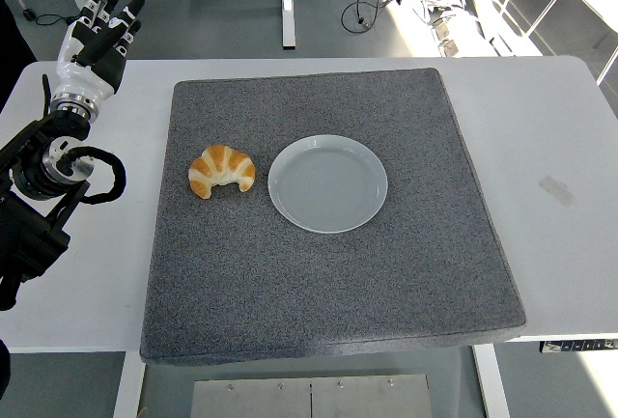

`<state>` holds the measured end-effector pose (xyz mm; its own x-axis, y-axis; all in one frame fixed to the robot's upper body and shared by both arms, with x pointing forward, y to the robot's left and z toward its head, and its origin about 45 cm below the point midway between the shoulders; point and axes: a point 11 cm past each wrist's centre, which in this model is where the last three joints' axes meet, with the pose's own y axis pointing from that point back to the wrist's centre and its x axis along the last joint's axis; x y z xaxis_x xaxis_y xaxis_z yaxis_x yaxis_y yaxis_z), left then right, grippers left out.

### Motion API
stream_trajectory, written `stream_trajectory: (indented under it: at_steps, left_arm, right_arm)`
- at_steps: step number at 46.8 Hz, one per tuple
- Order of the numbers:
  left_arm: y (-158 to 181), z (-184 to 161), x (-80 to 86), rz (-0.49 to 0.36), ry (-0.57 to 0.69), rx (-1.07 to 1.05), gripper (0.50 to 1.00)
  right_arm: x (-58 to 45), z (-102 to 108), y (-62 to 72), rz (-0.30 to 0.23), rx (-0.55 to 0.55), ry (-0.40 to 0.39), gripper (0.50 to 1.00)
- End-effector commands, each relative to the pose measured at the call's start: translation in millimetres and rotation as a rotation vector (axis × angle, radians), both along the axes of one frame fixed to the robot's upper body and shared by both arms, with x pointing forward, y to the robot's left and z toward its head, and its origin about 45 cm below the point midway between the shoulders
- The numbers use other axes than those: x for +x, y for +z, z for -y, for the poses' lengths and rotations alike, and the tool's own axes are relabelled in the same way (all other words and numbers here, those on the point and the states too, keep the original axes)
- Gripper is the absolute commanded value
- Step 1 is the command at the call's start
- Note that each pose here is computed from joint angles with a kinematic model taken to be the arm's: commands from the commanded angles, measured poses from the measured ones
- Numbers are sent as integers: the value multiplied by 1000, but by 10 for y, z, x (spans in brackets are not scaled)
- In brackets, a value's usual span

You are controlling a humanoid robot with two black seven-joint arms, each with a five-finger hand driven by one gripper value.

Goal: Place the bread on the plate

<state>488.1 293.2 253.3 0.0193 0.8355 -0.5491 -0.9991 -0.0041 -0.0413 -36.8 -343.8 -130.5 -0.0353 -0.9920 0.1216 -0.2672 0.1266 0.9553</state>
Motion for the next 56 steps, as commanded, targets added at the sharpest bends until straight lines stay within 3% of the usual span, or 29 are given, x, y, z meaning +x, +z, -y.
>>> stream_trajectory:
  at_steps: [1,39,56]
  left_arm:
    - [-1,10,2,-2,-4,3,984]
    - [-38,158,2,-15,-60,77,986]
    - [150,-65,63,-32,-75,183,983]
  right_arm:
    - [7,-3,-1,1,1,2,1000]
    - [-2,3,0,0,-1,-2,1000]
    - [6,2,0,1,-1,2,1000]
